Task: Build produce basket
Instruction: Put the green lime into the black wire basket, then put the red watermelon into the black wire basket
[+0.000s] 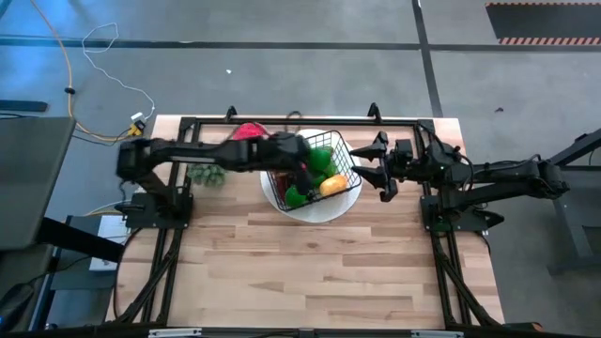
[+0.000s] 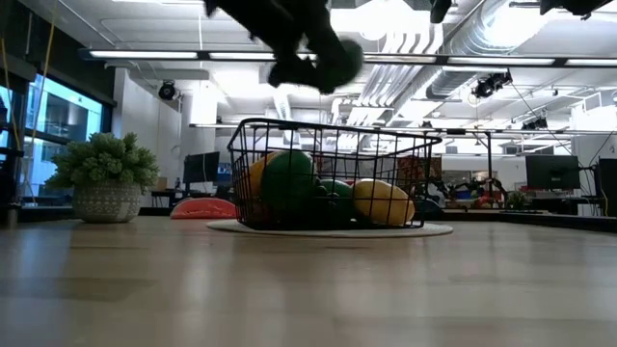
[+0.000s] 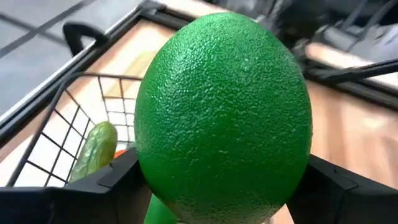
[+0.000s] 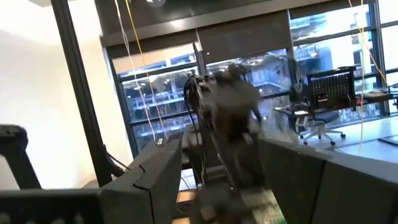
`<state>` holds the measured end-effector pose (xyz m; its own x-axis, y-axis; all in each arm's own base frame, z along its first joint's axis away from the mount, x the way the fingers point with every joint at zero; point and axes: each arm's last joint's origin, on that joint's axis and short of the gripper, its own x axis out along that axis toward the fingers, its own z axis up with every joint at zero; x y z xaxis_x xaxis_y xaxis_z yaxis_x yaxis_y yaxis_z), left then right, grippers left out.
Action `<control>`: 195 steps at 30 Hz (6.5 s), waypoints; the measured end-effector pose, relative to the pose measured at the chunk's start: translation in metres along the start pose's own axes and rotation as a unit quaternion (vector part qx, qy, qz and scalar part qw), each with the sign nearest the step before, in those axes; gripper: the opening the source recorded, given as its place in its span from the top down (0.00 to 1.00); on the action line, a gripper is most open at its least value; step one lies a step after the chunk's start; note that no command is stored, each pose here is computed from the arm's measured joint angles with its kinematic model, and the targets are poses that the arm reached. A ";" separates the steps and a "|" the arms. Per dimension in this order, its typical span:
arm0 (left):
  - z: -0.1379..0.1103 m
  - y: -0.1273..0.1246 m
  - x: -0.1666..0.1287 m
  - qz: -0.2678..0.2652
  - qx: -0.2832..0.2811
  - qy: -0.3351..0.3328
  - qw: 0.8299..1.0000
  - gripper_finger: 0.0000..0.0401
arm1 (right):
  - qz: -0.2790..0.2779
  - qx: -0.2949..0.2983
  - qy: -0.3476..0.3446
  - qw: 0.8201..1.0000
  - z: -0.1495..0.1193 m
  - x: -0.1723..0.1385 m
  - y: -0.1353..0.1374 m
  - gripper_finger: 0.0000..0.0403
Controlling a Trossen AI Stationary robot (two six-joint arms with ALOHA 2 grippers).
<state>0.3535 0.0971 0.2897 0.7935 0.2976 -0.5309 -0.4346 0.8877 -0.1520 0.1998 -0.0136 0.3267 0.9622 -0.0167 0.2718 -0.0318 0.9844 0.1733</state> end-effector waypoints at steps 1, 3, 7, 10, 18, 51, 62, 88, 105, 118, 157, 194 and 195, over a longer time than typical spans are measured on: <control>-0.001 0.001 0.010 0.009 0.000 0.007 1.000 0.30 | 0.000 0.000 -0.003 1.000 0.001 0.000 0.000 0.51; -0.001 0.005 0.028 0.019 -0.002 0.018 1.000 0.30 | 0.001 0.001 -0.003 1.000 0.001 0.000 0.000 0.51; 0.001 0.013 0.059 0.020 -0.010 0.032 0.999 0.30 | -0.001 0.002 -0.003 1.000 0.001 0.000 0.000 0.51; -0.001 0.020 0.080 0.022 -0.007 0.046 0.999 0.30 | -0.009 0.002 -0.005 1.000 0.001 0.000 0.000 0.51; -0.018 0.029 0.109 0.044 -0.003 0.078 0.996 0.30 | -0.010 0.006 -0.005 1.000 0.001 0.000 0.000 0.51; -0.018 0.031 0.111 0.047 0.052 0.077 0.995 0.08 | -0.013 0.006 0.006 1.000 -0.002 0.000 -0.001 0.51; 0.029 0.031 0.038 0.039 0.098 0.028 0.994 0.05 | -0.013 0.002 0.009 1.000 -0.002 0.000 -0.001 0.51; -0.078 0.023 -0.141 -0.184 -0.012 -0.306 0.934 0.06 | -0.016 -0.015 0.026 0.999 -0.005 0.000 -0.002 0.51; -0.075 0.023 -0.152 -0.196 -0.024 -0.328 0.924 0.06 | -0.017 -0.019 0.031 0.999 -0.006 0.000 -0.002 0.51; -0.075 0.023 -0.151 -0.174 0.021 -0.337 0.925 0.06 | -0.017 -0.019 0.033 0.999 -0.007 0.000 -0.002 0.51; 0.025 0.171 -0.127 0.286 -0.169 0.093 0.939 0.06 | -0.021 -0.018 0.049 0.998 -0.010 -0.001 -0.003 0.51; -0.111 0.288 0.030 0.259 -0.223 0.442 0.829 0.06 | -0.067 -0.005 0.071 0.995 -0.015 -0.001 -0.006 0.51; -0.113 0.287 0.032 0.258 -0.224 0.444 0.828 0.06 | -0.069 -0.005 0.070 0.995 -0.015 -0.001 -0.006 0.51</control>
<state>0.2060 0.3222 0.1352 -0.0866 0.0440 -0.9953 -0.8906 0.4444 0.0971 0.2026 -0.0173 0.3111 0.9855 -0.1289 0.1104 0.1064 0.9761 0.1894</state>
